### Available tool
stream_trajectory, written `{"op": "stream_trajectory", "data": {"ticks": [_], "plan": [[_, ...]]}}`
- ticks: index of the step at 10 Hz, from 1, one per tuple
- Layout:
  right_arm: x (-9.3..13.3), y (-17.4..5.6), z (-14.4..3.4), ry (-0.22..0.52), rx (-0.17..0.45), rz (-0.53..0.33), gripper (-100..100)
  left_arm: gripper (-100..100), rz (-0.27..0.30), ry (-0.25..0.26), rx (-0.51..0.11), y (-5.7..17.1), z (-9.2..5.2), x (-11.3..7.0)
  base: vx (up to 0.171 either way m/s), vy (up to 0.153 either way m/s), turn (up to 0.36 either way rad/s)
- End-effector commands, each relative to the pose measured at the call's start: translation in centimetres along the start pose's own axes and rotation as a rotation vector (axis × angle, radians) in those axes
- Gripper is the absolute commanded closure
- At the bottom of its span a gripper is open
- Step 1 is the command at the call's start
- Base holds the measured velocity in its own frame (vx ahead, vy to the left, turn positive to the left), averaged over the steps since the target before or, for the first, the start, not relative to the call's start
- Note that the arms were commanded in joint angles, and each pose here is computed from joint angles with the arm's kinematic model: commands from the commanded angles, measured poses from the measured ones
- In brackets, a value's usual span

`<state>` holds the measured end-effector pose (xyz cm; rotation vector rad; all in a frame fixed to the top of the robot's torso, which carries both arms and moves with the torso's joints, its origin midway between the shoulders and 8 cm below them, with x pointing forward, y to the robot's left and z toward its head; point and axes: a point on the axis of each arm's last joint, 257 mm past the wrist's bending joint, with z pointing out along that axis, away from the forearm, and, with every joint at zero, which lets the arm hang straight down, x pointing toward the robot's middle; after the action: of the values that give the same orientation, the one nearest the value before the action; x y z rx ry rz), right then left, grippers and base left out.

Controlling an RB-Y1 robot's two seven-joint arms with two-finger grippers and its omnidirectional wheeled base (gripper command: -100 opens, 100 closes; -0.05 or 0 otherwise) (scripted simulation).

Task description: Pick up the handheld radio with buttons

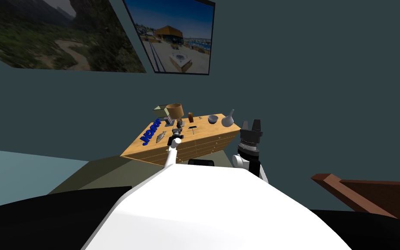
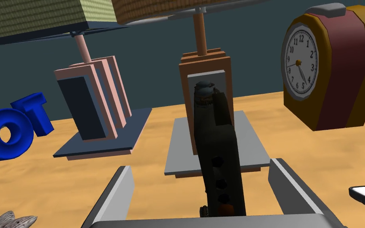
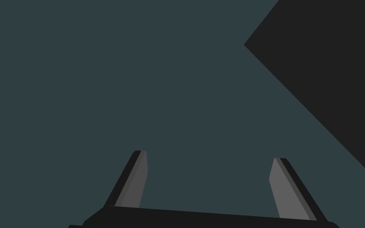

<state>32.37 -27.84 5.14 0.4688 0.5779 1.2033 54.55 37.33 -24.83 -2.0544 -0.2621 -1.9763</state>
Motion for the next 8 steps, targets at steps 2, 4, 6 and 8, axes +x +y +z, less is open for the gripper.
{"op": "stream_trajectory", "data": {"ticks": [2,4,6,8], "plan": [[0.0,0.0,0.0,0.0,0.0,0.0,0,-100,-0.001,-0.026,-0.007,0.8,0.3,-1.4,-0.016,0.01,-0.002],[0.0,0.0,0.0,0.0,0.0,0.0,0,-100,-0.006,-0.014,-0.002,2.0,1.6,-0.9,-0.041,0.037,0.012],[0.0,0.0,0.0,0.0,0.0,0.0,0,-100,-0.007,0.0,0.007,2.8,2.5,-0.2,-0.028,0.025,0.008],[0.0,0.0,0.0,0.0,0.0,0.0,0,-100,-0.007,-0.028,-0.004,3.5,2.6,-1.5,-0.035,0.031,0.0]]}}
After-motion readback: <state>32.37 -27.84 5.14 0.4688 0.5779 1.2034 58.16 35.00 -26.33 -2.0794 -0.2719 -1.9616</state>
